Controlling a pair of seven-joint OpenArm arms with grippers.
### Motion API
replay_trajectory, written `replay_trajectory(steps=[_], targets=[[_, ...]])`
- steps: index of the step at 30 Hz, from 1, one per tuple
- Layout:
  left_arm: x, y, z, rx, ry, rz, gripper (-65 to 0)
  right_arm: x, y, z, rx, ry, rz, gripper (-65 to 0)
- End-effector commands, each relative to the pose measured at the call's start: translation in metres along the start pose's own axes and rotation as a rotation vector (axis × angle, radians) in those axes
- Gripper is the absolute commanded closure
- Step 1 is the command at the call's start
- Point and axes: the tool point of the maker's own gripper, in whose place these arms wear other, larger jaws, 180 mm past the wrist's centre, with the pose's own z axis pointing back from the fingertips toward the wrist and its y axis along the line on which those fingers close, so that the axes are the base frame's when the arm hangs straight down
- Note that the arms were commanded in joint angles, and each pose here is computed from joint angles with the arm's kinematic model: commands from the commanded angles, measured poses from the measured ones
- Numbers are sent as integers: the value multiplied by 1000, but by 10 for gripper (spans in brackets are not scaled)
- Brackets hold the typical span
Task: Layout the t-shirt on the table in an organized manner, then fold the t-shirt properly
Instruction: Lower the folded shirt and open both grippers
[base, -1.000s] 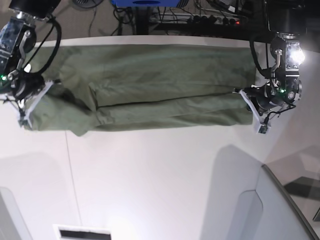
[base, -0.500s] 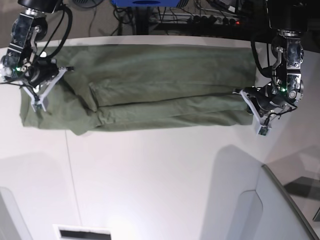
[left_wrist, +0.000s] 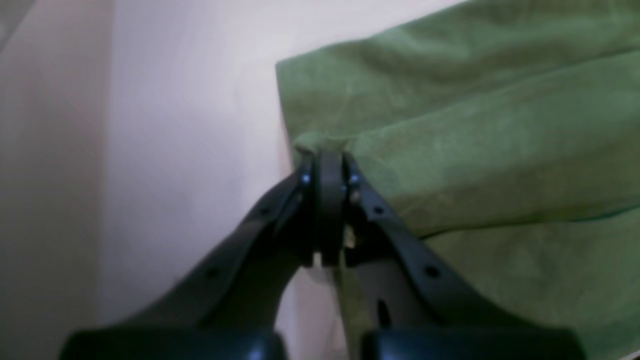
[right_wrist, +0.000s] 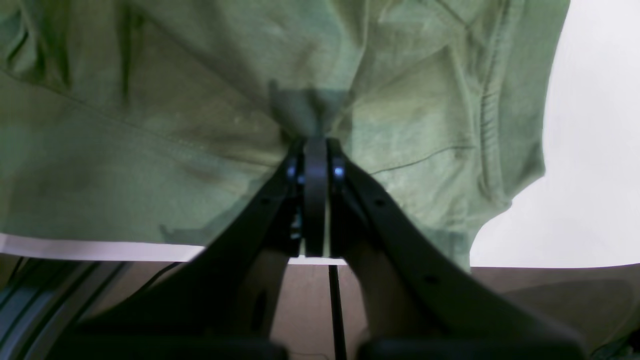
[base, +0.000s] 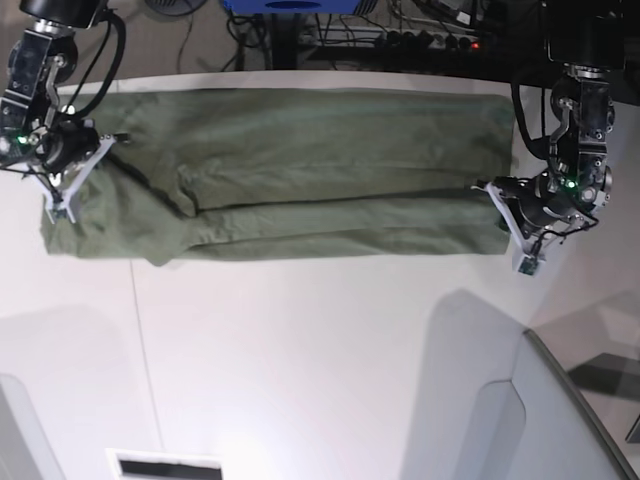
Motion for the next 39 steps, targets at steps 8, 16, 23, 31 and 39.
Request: replay_trajectory(steps=[8, 16, 23, 31, 39], targets=[[11, 8, 4, 19, -28, -24, 0, 13, -21, 8, -48, -36, 16, 0], [1, 12, -6, 33, -21, -33, 0, 12, -23, 9, -54, -33, 16, 0], [-12, 14, -11, 52, 10, -51, 0, 9, -21, 8, -50, -23, 14, -3], [8, 14, -1, 63, -51, -65, 0, 5, -21, 11, -53, 7, 14, -272], [22, 10, 12, 67, -99, -96, -413, 25, -25, 31, -92, -64, 36, -365]])
